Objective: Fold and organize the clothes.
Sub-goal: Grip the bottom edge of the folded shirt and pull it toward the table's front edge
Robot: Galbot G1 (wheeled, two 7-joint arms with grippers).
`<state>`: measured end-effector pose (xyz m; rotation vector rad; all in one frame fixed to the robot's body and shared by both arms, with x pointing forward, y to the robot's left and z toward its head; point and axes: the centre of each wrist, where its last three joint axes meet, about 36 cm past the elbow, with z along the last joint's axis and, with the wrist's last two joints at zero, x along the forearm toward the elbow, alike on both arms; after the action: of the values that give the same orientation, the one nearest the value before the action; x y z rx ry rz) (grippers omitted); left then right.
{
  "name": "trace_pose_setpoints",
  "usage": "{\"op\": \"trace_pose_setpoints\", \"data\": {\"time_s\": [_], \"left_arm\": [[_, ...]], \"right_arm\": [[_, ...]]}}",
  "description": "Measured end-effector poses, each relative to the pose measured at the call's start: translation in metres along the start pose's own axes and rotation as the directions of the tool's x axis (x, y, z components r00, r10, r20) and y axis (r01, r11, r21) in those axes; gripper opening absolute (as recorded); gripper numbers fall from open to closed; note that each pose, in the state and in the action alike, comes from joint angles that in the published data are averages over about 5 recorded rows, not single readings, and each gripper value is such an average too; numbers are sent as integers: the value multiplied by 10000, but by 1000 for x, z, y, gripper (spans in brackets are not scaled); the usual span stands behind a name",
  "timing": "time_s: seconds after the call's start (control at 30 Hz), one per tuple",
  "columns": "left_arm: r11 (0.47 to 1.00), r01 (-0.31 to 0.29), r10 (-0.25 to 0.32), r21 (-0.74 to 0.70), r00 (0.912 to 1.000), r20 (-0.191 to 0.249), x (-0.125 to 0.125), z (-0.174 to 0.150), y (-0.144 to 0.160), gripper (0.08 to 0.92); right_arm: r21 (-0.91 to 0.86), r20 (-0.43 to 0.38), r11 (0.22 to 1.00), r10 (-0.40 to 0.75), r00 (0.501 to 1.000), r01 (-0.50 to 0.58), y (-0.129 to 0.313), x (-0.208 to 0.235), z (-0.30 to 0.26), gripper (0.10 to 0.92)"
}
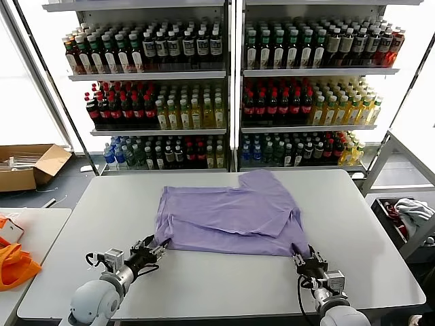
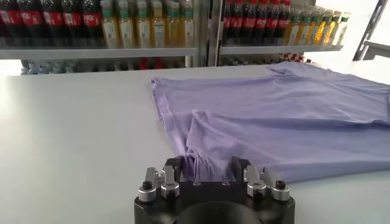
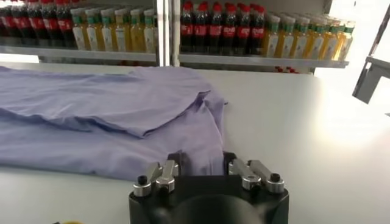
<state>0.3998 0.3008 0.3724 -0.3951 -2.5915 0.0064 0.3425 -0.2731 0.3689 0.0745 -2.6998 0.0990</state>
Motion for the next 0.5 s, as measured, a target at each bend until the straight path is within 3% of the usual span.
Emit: {"op": "trace_pose_setpoints", "data": {"time_s": [0.27, 0.5], "left_arm": [[9999, 113, -113, 119, 9999, 4, 5, 7, -1, 253], [9997, 169, -169, 175, 9999, -4, 19, 15, -6, 96]], "right_arm": [[15, -24, 10000, -76, 10000, 76, 2, 8, -1, 132], [-61, 46, 9996, -279, 9996, 280, 8, 20, -2, 125]]}}
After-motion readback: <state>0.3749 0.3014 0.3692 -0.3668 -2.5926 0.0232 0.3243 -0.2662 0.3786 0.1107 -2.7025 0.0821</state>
